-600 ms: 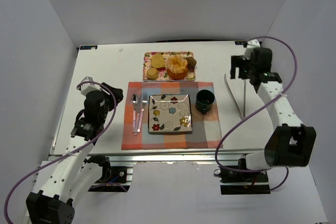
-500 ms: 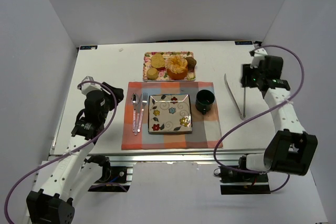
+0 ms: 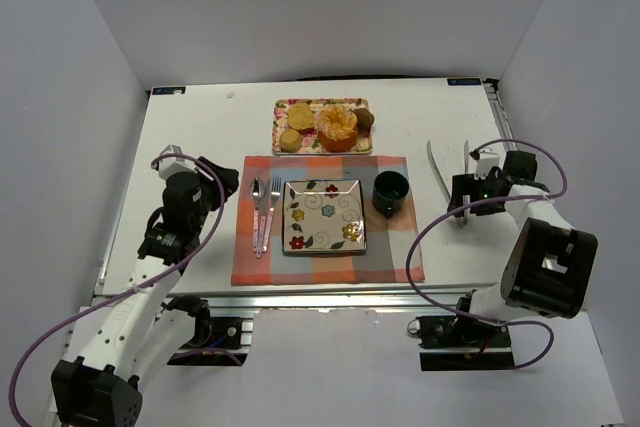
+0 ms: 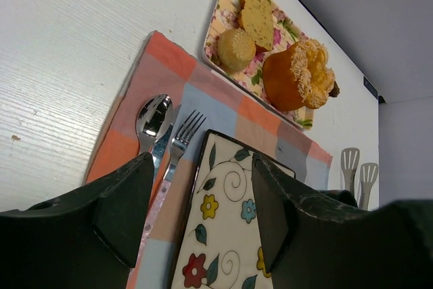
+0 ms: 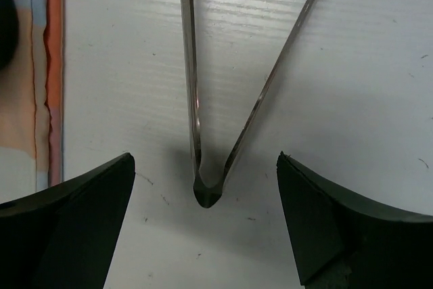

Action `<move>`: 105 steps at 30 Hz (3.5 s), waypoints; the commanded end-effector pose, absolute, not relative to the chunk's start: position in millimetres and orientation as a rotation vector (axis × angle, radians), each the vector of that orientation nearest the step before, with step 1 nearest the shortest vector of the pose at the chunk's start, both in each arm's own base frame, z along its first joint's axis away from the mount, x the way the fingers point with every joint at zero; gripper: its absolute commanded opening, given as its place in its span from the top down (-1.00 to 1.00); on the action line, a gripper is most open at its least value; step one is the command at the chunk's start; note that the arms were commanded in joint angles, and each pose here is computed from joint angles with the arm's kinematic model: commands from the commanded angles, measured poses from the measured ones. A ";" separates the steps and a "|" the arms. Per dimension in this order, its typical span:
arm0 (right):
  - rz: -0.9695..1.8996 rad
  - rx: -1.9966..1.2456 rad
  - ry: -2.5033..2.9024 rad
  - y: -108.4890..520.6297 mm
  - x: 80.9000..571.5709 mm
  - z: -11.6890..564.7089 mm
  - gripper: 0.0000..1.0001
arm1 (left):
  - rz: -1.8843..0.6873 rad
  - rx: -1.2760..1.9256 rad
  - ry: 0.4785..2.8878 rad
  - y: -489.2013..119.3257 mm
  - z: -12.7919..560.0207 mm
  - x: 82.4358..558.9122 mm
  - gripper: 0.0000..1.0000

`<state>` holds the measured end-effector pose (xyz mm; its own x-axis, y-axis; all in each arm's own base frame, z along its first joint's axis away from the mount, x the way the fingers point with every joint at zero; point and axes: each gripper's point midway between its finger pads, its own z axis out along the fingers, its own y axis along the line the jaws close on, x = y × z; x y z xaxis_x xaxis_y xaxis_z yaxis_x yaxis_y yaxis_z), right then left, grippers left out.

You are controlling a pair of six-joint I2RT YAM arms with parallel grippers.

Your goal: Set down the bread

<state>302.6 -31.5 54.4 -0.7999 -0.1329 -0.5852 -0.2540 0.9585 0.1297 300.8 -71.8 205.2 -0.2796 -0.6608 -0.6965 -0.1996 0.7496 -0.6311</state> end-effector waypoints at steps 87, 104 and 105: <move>-0.269 -1.721 1.614 311.8 489.1 163.3 0.12 | -0.429 -0.732 1.836 -51.7 185.0 281.8 -0.39; -0.301 -1.662 1.628 313.5 487.2 181.7 0.10 | -0.438 -0.741 1.829 -51.6 185.0 281.2 -0.39; -0.302 -1.657 1.630 314.4 486.6 182.4 0.10 | -0.438 -0.741 1.829 -51.7 184.9 281.5 -0.39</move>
<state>480.8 307.9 142.8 0.1525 -0.9412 -0.3014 -0.7924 0.0658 -0.6064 283.0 -54.2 187.1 -0.2529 -0.6643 -0.7033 -0.2735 0.7464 -0.6067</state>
